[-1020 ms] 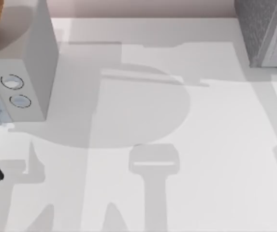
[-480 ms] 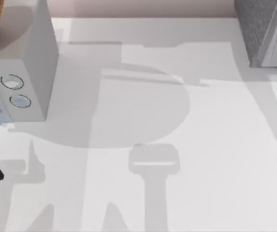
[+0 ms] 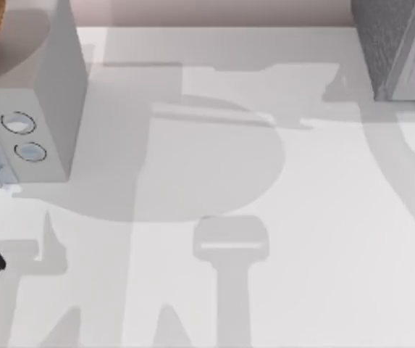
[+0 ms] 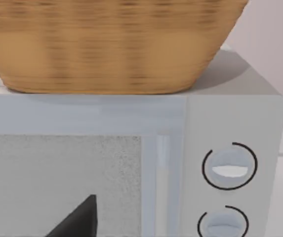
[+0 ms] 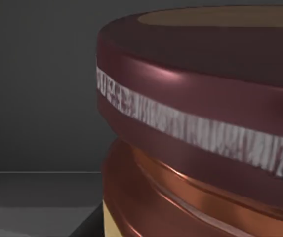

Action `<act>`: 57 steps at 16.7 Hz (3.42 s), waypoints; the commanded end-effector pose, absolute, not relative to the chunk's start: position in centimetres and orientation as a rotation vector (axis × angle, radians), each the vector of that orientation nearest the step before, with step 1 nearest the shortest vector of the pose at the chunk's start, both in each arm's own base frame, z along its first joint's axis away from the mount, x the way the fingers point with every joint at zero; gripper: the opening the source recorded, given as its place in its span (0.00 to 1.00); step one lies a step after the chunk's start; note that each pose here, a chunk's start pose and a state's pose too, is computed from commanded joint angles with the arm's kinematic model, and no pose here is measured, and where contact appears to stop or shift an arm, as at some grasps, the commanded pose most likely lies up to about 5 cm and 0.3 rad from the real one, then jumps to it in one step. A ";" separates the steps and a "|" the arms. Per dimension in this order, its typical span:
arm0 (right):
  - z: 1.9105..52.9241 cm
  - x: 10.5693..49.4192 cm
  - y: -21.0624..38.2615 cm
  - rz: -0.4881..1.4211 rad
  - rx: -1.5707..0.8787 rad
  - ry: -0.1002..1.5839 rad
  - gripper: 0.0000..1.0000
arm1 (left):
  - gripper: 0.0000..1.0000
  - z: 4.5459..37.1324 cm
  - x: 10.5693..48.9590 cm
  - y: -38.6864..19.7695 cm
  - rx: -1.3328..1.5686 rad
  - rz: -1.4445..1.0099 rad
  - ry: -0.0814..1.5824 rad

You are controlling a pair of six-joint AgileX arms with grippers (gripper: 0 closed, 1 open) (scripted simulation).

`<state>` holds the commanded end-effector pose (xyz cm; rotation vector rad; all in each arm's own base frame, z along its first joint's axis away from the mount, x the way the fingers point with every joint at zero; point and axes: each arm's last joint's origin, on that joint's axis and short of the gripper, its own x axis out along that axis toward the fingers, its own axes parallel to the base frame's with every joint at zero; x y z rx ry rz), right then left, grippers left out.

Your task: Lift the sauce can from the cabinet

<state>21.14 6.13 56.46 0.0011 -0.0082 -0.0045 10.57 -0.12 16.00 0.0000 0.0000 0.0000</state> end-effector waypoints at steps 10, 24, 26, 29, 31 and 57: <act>56.4 18.7 5.3 -0.012 0.008 -0.026 0.00 | 1.00 16.0 10.6 -0.1 0.000 0.000 0.000; 31.0 12.3 1.0 -0.004 -0.012 0.110 0.00 | 1.00 16.0 10.6 -0.1 0.000 0.000 0.000; 25.9 11.5 0.6 -0.003 -0.008 0.112 0.00 | 1.00 16.0 10.6 -0.1 0.000 0.000 0.000; 20.3 10.8 0.2 -0.001 -0.002 0.073 0.00 | 1.00 16.0 10.6 -0.1 0.000 0.000 0.000; 17.9 10.6 0.0 0.000 0.000 0.037 0.00 | 1.00 16.0 10.6 -0.1 0.000 0.000 0.000; 19.7 25.3 3.5 0.516 -0.002 -0.011 0.00 | 1.00 16.0 10.6 -0.1 0.000 0.000 0.000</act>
